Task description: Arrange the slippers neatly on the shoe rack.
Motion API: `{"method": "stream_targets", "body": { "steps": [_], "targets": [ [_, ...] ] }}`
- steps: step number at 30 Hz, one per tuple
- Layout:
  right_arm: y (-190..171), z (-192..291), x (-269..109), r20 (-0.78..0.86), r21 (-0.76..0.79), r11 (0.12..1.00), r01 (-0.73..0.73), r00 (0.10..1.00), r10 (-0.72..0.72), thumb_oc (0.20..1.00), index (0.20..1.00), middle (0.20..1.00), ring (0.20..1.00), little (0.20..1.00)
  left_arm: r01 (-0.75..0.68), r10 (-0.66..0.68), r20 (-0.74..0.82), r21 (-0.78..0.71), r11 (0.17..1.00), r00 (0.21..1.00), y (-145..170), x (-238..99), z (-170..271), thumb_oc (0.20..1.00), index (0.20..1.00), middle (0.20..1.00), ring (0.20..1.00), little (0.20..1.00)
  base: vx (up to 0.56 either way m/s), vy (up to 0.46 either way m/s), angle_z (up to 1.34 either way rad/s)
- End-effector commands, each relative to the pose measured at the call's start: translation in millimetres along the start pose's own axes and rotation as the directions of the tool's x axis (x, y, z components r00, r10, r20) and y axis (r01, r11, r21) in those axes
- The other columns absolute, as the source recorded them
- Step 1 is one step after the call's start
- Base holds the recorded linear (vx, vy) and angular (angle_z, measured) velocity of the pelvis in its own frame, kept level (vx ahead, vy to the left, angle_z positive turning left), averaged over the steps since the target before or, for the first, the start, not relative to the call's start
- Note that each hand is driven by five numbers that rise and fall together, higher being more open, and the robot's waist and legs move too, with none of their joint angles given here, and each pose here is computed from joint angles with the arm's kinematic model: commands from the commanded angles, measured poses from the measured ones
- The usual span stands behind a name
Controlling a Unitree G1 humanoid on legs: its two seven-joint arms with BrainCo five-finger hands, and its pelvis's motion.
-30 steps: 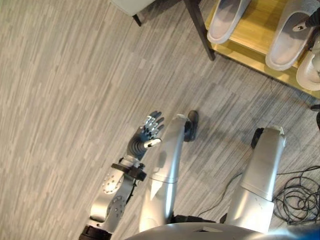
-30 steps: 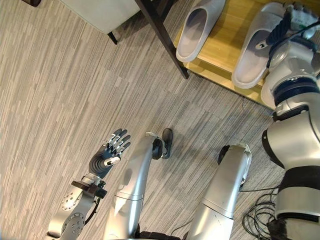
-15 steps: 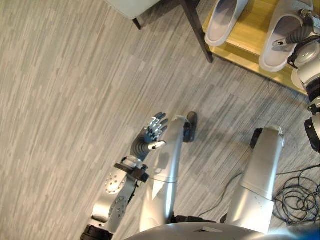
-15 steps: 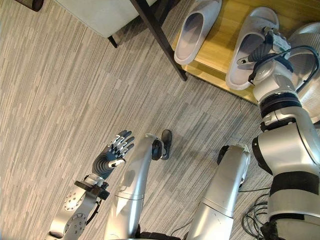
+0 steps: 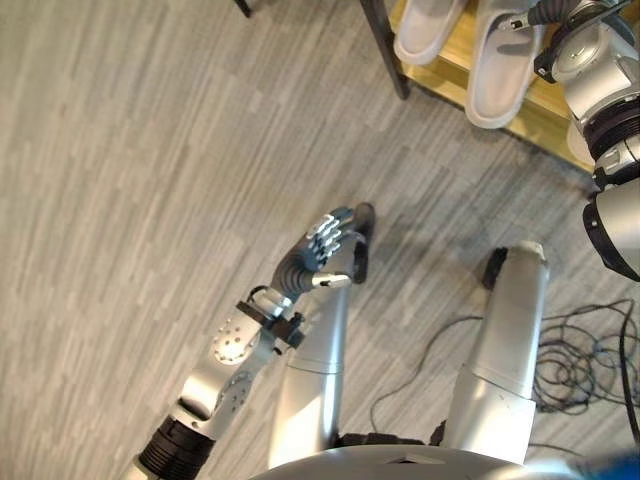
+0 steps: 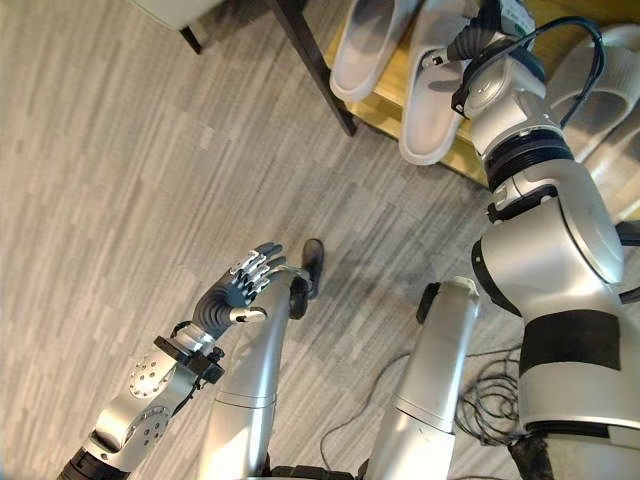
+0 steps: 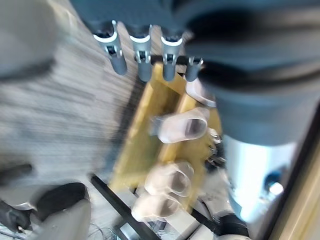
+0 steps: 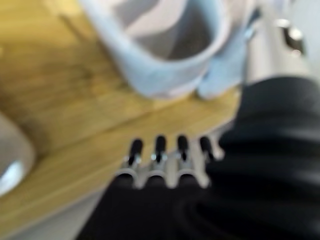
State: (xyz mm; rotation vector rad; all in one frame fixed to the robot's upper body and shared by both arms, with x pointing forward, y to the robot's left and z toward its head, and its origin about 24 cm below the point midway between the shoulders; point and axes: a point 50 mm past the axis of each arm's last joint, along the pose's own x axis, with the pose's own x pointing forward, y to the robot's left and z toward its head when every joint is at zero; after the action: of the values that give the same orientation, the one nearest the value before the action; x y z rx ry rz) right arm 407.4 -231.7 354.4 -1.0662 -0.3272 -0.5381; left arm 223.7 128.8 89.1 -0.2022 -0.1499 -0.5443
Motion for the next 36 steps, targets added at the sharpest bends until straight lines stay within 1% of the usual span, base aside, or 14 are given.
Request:
{"method": "stream_targets", "body": {
  "steps": [1,4,7,11,14,21,24,27,28,29,30,31,32,36],
  "targets": [
    [10.5,10.8,-5.4,0.029,0.095,0.995,0.039,0.999,-0.042,1.0,1.0,1.0,1.0,1.0,-0.214,0.217,0.111,-0.04,0.976,0.97,32.3,17.0,11.9,1.0,1.0,1.0,1.0,1.0,0.04,-0.008,-0.02],
    [36.4,5.8,-14.1,0.037,-0.029,0.998,-0.05,0.998,0.051,1.0,1.0,1.0,1.0,1.0,-0.204,0.207,0.055,-0.064,0.977,0.977,32.9,13.7,-3.7,1.0,1.0,1.0,1.0,1.0,0.04,-0.019,-0.12],
    [62.8,-3.2,-26.7,0.054,-0.102,0.985,-0.142,0.988,0.148,1.0,1.0,1.0,1.0,1.0,-0.196,0.197,0.035,-0.036,0.98,0.98,38.5,5.2,-8.0,1.0,1.0,1.0,1.0,1.0,0.02,-0.046,0.05],
    [87.1,11.1,-39.4,0.101,-0.042,0.981,-0.19,0.976,0.193,1.0,1.0,1.0,1.0,1.0,-0.178,0.178,0.026,-0.009,0.984,0.984,43.0,5.2,-12.7,1.0,1.0,1.0,1.0,1.0,-0.04,-0.029,-0.04],
    [94.1,28.2,-42.9,0.132,0.007,0.981,-0.192,0.973,0.189,1.0,1.0,1.0,1.0,1.0,-0.155,0.155,0.029,-0.003,0.988,0.988,38.6,9.3,-13.4,1.0,1.0,1.0,1.0,1.0,-0.06,-0.03,-0.15],
    [91.1,29.1,-47.0,0.147,0.029,0.995,-0.095,0.985,0.09,1.0,1.0,1.0,1.0,1.0,-0.187,0.186,0.049,0.024,0.982,0.981,41.2,18.6,-8.5,1.0,1.0,1.0,1.0,1.0,-0.03,-0.016,0.0],
    [81.6,27.0,-45.1,0.144,0.026,1.0,-0.011,0.99,0.007,1.0,1.0,1.0,1.0,1.0,-0.195,0.193,0.06,0.026,0.98,0.979,38.3,22.6,-7.2,1.0,1.0,1.0,1.0,1.0,-0.01,0.0,0.02],
    [68.2,22.0,-43.9,0.134,0.061,0.991,0.117,0.983,-0.124,1.0,1.0,1.0,1.0,1.0,-0.211,0.208,0.058,0.034,0.977,0.976,34.7,24.4,-9.7,1.0,1.0,1.0,1.0,1.0,0.01,0.007,0.03],
    [68.0,21.4,-44.0,0.132,0.061,0.991,0.119,0.983,-0.126,1.0,1.0,1.0,1.0,1.0,-0.21,0.207,0.058,0.035,0.977,0.977,34.3,24.7,-9.8,1.0,1.0,1.0,1.0,1.0,0.0,0.0,0.0],
    [58.1,19.5,-43.9,0.132,0.077,0.973,0.216,0.965,-0.225,1.0,1.0,1.0,1.0,1.0,-0.222,0.219,0.06,0.034,0.975,0.974,33.5,24.9,-10.5,1.0,1.0,1.0,1.0,1.0,0.0,0.0,0.0],
    [58.2,18.8,-44.2,0.13,0.076,0.973,0.218,0.965,-0.226,1.0,1.0,1.0,1.0,1.0,-0.221,0.219,0.059,0.034,0.975,0.974,33.2,24.9,-10.7,1.0,1.0,1.0,1.0,1.0,0.0,0.0,0.0],
    [51.7,14.5,-44.6,0.112,0.101,0.954,0.282,0.95,-0.292,1.0,1.0,1.0,1.0,1.0,-0.232,0.229,0.062,0.03,0.972,0.971,32.7,26.0,-10.8,1.0,1.0,1.0,1.0,1.0,0.0,0.0,0.0],
    [50.6,10.7,-46.2,0.106,0.108,0.946,0.307,0.942,-0.318,1.0,1.0,1.0,1.0,1.0,-0.235,0.232,0.059,0.032,0.972,0.971,32.6,25.8,-11.3,1.0,1.0,1.0,1.0,1.0,0.02,0.008,0.03],
    [55.1,4.6,-54.4,0.095,0.127,0.942,0.31,0.942,-0.323,1.0,1.0,1.0,1.0,1.0,-0.235,0.233,0.051,0.031,0.972,0.971,29.0,27.1,-13.2,1.0,1.0,1.0,1.0,1.0,0.01,-0.011,-0.02]
  ]
}}
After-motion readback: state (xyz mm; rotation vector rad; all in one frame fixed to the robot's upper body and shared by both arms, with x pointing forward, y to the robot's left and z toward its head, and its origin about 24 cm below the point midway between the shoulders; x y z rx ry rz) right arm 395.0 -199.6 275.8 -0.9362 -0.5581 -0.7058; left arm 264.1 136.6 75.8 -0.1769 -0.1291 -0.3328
